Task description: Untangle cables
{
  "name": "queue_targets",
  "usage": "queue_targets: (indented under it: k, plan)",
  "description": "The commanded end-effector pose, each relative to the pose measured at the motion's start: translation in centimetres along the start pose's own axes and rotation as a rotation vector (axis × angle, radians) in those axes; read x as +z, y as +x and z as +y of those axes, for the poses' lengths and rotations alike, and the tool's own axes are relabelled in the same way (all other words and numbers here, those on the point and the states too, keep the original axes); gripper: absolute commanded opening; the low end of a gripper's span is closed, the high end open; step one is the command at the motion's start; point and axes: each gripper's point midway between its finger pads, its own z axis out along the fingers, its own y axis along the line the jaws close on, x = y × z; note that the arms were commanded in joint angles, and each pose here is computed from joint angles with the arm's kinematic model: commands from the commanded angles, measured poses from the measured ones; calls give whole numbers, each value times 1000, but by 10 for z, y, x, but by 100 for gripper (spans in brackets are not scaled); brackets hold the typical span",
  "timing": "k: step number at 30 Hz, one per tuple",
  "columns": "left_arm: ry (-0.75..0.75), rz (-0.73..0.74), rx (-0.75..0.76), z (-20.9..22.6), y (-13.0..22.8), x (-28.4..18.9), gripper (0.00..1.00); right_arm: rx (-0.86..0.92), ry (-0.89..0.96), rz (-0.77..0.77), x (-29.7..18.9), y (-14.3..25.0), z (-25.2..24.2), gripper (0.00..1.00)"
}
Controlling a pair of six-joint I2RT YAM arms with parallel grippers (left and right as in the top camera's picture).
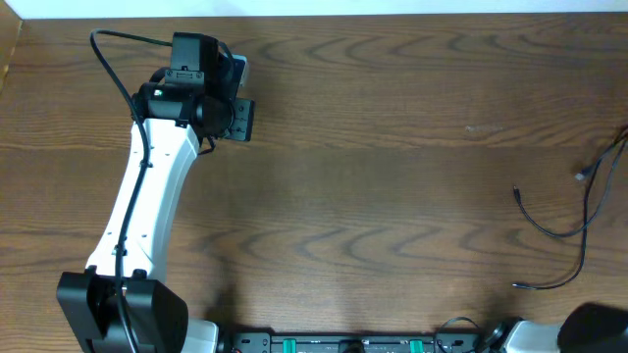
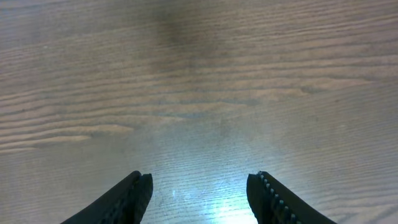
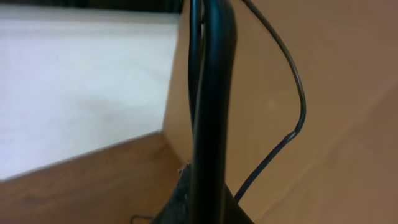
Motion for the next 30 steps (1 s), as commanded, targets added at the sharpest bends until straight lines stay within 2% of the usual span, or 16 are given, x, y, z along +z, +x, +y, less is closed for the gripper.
queue_targets:
  k: [1,8,18,30]
  plan:
    - [2,9,-11,-1,4,-2,55,-59,-117,40,27,11,23,1]
    - [3,16,-12,-1,6,-2,55,-108,-354,165,50,47,88,1]
    - [3,19,-19,-1,7,-2,55,-322,-633,453,50,150,192,1]
    - [3,20,-19,-1,7,-2,55,-293,-691,799,74,277,204,1]
